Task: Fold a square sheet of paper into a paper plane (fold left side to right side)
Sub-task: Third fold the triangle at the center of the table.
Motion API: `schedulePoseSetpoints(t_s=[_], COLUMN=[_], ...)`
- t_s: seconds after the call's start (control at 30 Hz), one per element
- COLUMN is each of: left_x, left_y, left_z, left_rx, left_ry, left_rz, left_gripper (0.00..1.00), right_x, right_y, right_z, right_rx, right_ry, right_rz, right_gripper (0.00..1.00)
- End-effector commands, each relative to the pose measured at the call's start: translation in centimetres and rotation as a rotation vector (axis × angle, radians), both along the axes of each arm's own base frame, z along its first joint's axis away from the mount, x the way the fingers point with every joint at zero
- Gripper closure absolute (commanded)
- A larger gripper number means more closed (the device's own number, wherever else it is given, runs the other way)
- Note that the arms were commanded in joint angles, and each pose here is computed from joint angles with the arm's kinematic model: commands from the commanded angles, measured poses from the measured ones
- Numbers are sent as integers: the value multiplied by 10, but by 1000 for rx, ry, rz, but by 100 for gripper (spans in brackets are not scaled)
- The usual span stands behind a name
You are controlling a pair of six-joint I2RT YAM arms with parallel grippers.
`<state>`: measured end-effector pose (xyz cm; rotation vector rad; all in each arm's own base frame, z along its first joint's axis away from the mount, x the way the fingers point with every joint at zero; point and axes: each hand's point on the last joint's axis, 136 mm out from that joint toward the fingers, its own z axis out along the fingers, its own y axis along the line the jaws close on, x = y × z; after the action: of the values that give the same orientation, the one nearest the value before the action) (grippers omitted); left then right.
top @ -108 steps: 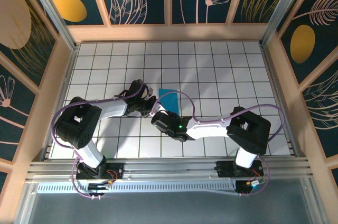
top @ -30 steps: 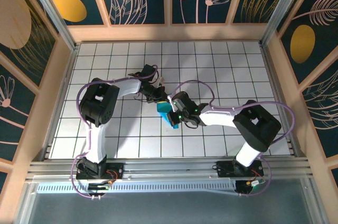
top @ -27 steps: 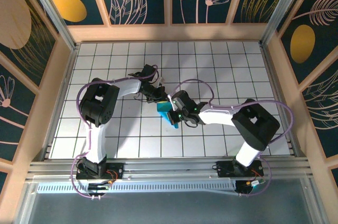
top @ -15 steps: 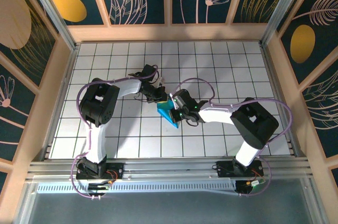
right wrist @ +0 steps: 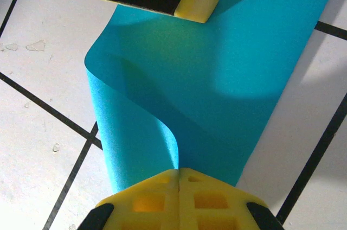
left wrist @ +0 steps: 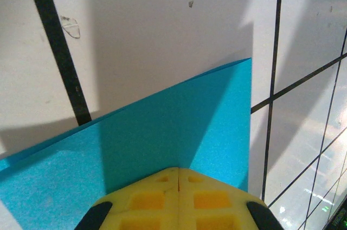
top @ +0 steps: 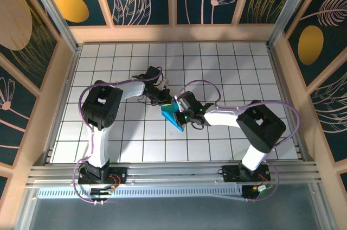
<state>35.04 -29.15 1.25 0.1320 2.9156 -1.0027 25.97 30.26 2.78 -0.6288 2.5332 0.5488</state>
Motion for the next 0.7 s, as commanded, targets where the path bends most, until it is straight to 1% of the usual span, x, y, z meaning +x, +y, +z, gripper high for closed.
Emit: schedulePoseSetpoints(t_s=[0.0,0.67], left_x=[-14,-14], left_y=[10,9], left_z=[-31,-30], left_rx=[92,90], left_ry=[56,56], left_rz=[-6,-6], left_gripper=[100,100], right_x=[10,11], right_y=[0,-1], right_z=[0,-6], right_rx=[-11,-30], right_ry=[-3,3], right_rz=[-36,-35], right_gripper=[100,100])
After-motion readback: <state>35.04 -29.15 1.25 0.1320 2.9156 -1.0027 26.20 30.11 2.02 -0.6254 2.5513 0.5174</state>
